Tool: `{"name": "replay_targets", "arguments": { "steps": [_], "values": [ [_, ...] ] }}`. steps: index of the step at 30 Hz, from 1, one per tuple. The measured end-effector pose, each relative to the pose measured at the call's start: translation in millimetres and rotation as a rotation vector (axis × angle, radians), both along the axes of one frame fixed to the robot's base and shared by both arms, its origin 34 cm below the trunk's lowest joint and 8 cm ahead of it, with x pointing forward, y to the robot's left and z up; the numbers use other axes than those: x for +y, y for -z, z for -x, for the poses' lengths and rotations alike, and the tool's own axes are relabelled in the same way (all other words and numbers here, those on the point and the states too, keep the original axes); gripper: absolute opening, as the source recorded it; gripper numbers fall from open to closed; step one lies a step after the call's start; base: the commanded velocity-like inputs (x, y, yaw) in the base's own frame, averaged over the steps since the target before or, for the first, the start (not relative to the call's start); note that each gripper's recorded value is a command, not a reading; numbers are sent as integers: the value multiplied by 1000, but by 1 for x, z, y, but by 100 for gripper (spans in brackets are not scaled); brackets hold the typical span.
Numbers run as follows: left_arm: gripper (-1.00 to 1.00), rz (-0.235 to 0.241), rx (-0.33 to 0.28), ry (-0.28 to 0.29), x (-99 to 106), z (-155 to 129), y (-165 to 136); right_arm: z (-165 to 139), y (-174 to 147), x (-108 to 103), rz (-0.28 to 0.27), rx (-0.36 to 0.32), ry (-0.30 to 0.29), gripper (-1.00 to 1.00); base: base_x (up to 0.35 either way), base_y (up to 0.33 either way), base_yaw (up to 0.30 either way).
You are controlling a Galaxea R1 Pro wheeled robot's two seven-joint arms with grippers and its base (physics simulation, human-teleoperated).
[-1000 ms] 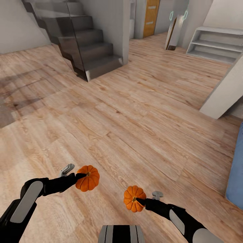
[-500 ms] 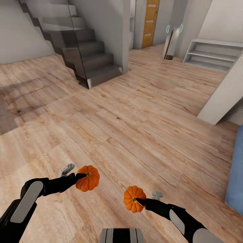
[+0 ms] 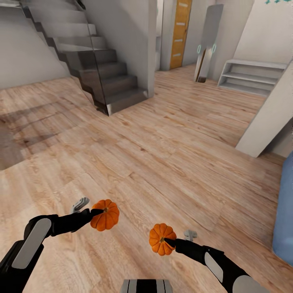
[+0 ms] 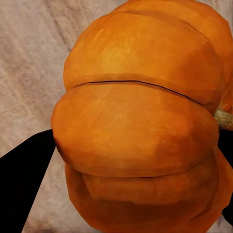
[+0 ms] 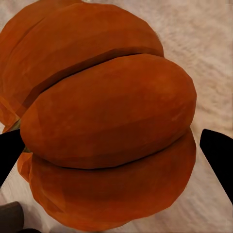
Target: Place each of the two pumpkins and all three candles from the living room inside a cabinet in the living room (use any cabinet), then make sure every cabinet is closed, and position the cauldron so it is next to a table in the living room.
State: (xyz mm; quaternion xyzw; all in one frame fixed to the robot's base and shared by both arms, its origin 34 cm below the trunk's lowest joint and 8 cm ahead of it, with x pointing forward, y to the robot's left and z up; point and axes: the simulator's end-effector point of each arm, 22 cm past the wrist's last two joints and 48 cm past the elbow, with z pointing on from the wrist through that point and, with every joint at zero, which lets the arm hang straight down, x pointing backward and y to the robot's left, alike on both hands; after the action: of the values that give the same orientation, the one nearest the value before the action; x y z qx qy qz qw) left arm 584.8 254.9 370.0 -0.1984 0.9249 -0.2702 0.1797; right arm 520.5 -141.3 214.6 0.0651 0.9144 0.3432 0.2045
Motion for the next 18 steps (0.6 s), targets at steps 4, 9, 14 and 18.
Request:
{"name": "replay_targets", "arguments": {
  "steps": [4, 9, 14, 18],
  "values": [
    [-100, -2, -14, 2, -1, -2, -8, -5, -7, 0, 3, -15, 1, -100, 0, 0, 0],
    [-100, 8, 0, 0, -2, 8, -2, 0, -6, -4, 3, 8, 7, -100, 0, 0, 0],
    [-100, 31, 62, 7, -10, 32, 17, 8, -4, -1, -18, 40, 1, -100, 0, 0, 0],
    [-100, 51, 89, -1, -13, 46, 22, 4, -12, 0, -21, 29, 1, -100, 0, 0, 0]
  ]
}}
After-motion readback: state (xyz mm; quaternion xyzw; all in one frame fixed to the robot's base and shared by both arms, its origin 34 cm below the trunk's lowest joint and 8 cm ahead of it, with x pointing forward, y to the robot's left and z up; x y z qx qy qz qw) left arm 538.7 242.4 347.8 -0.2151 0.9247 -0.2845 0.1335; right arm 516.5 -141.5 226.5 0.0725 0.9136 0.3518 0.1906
